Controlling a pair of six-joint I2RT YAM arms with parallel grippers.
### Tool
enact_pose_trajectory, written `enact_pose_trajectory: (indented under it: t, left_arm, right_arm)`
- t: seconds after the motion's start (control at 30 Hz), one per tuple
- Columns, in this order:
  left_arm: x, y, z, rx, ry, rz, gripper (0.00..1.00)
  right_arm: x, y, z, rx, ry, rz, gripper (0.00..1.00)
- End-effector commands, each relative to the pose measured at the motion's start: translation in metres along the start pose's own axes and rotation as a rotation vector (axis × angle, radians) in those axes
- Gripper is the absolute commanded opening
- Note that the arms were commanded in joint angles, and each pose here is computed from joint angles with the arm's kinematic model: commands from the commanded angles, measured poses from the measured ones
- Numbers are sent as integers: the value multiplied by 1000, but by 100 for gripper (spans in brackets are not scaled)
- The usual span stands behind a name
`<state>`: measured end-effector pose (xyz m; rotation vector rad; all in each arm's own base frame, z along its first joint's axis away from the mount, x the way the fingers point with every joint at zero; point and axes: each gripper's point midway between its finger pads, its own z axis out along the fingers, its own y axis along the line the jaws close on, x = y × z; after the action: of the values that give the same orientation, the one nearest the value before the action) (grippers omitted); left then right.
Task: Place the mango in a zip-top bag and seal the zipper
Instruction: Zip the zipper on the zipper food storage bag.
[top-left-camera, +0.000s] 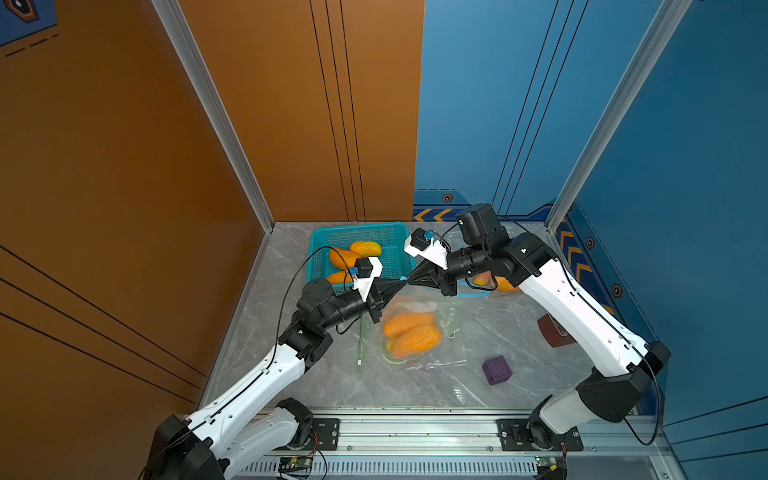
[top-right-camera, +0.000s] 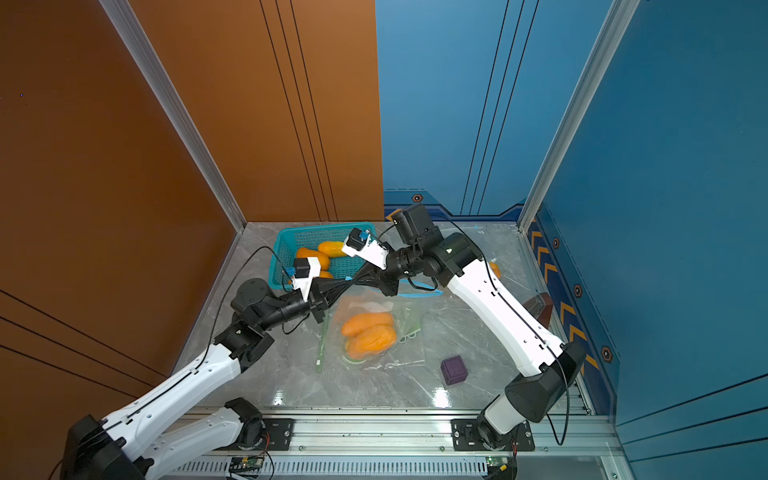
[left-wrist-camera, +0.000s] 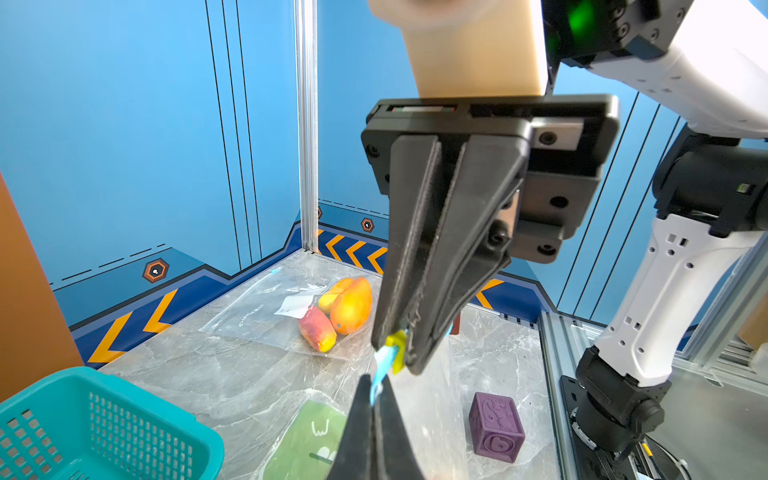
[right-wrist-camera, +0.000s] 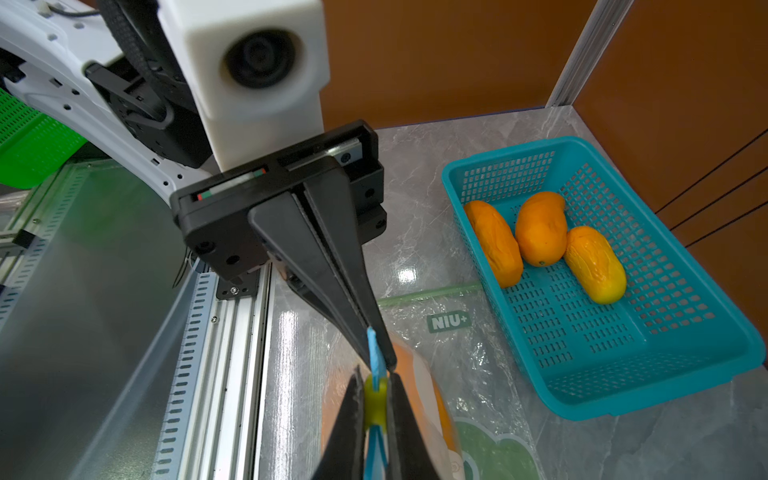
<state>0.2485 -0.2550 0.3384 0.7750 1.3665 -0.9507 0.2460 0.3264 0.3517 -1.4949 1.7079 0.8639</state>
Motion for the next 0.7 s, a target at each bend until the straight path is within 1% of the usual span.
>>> enact_pose_trajectory:
  t: [0.0, 0.1, 0.27, 0.33, 0.5, 0.67]
  left_arm:
    - [-24, 6, -4, -62, -65, 31, 0]
    - [-24, 9, -7, -79, -69, 39, 0]
    - [-23, 16, -11, -116, -73, 34, 0]
    - [-23, 16, -12, -114, -75, 38, 0]
    - [-23, 20, -14, -132, -81, 32, 0]
    - [-23, 35, -21, -205, -93, 14, 0]
  right_arm:
    - [8, -2, 0, 34, 48, -1, 4]
    - [10, -7, -3, 82, 66, -14, 0]
    - [9, -11, -13, 140, 76, -43, 0]
    - [20, -12, -10, 149, 104, -34, 0]
    - [26, -15, -17, 188, 122, -39, 0]
    - [36, -18, -27, 215, 129, -15, 0]
